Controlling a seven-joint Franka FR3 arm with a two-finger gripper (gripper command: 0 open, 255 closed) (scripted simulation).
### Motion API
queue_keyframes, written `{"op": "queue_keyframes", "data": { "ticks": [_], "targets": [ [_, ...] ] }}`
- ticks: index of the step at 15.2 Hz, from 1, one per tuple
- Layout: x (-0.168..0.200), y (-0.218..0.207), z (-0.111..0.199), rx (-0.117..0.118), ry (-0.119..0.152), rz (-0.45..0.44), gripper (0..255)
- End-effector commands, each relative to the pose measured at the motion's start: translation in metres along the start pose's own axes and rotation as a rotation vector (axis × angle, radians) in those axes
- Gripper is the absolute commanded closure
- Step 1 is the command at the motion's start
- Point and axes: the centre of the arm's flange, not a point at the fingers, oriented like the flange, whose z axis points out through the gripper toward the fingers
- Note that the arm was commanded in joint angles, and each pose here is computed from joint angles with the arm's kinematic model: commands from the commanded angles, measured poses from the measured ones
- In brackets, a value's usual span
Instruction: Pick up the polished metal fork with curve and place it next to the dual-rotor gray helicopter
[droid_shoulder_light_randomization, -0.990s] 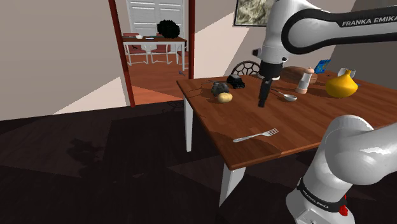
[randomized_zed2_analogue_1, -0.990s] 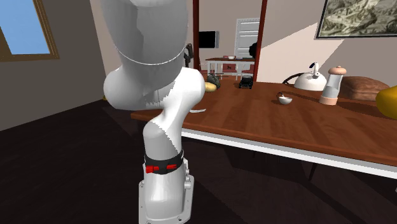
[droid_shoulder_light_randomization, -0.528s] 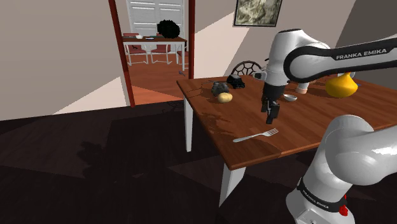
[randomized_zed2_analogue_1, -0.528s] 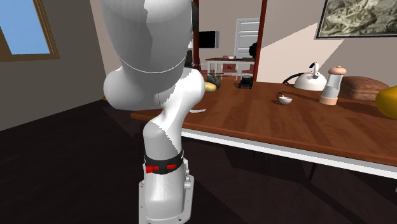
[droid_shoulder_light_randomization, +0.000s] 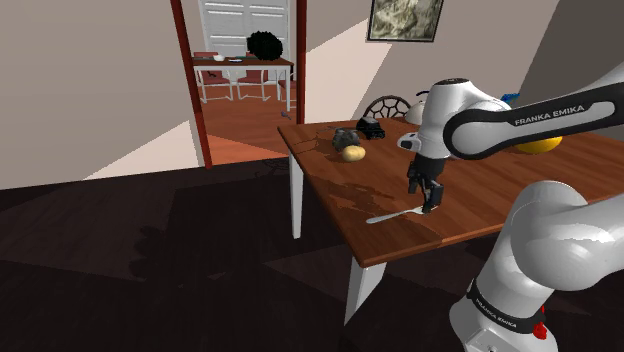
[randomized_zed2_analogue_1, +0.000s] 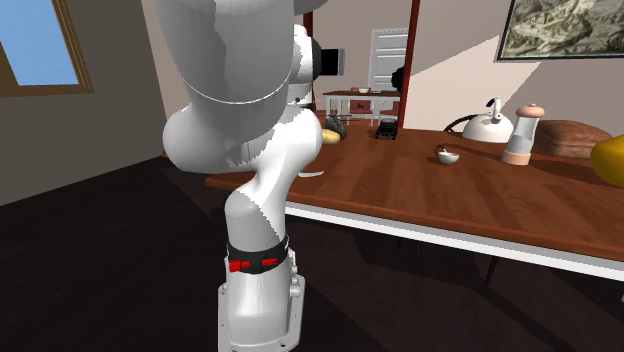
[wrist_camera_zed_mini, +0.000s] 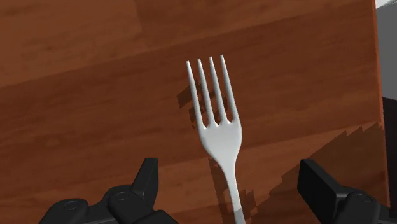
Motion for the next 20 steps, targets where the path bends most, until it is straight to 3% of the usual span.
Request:
{"op": "queue_keyframes", "data": {
  "ticks": [1, 3, 11, 12, 20],
  "targets": [
    [0.0, 0.0, 0.012, 0.0, 0.0, -0.003, 0],
    [0.0, 0.0, 0.025, 0.0, 0.0, -0.003, 0],
    [0.0, 0.0, 0.025, 0.0, 0.0, -0.002, 0],
    [0.0, 0.0, 0.025, 0.0, 0.0, -0.002, 255],
    [0.0, 0.0, 0.025, 0.0, 0.0, -0.002, 255]
  ]
}}
